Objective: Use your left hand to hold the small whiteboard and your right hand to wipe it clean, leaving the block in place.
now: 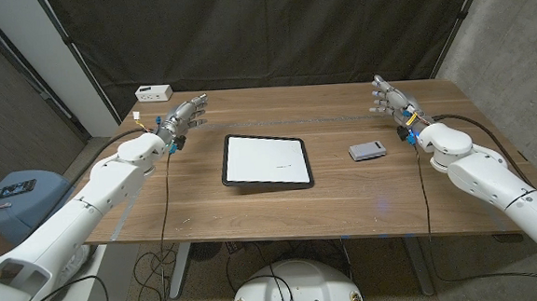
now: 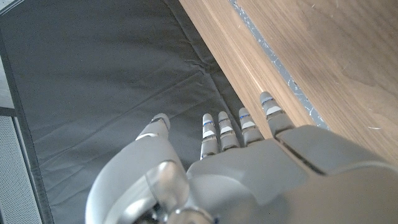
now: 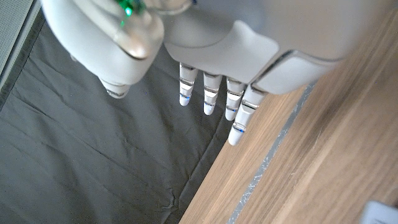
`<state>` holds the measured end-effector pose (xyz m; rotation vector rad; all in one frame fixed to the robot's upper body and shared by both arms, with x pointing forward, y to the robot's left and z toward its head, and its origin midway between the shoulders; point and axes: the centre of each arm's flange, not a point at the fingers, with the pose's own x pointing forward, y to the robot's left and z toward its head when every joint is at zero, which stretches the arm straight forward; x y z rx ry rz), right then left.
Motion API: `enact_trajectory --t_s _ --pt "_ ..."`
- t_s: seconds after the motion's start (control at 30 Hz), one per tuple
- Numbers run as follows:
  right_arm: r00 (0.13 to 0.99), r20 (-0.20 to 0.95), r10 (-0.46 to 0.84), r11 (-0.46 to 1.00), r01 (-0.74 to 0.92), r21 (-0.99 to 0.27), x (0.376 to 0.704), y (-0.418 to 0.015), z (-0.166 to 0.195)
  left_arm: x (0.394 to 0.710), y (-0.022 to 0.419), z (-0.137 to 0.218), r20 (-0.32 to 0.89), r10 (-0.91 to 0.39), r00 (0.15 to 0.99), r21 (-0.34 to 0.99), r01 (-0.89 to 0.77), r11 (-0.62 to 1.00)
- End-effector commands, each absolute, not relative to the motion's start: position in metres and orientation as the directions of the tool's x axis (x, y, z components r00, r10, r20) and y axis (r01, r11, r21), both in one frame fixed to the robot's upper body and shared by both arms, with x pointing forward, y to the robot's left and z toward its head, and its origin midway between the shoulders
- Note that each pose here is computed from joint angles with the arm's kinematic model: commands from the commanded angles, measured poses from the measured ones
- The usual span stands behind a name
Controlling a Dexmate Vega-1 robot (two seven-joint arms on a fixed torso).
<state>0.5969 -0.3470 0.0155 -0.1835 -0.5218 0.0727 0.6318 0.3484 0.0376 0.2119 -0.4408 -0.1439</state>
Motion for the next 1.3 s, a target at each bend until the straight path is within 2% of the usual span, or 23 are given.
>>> enact_trajectory --t_s 0.03,0.4,0.8,1.3 --pt "0.859 0.499 0.113 0.991 -0.063 -0.116 0.601 -0.353 0.004 0.635 0.343 0.035 0.406 -0.196 0.892 0.171 0.137 0.976" --pt "0.841 0.524 0.135 0.991 -0.118 -0.066 0.613 -0.36 0.004 0.629 0.328 0.034 0.453 -0.14 0.881 0.096 0.108 0.99" --pt "0.82 0.546 0.171 0.984 -0.168 -0.056 0.627 -0.355 0.008 0.627 0.314 0.014 0.468 -0.118 0.876 -0.005 0.137 0.991" --pt "0.813 0.568 0.131 0.987 -0.163 0.005 0.634 -0.34 -0.003 0.637 0.31 0.009 0.493 -0.097 0.865 -0.061 0.146 0.987"
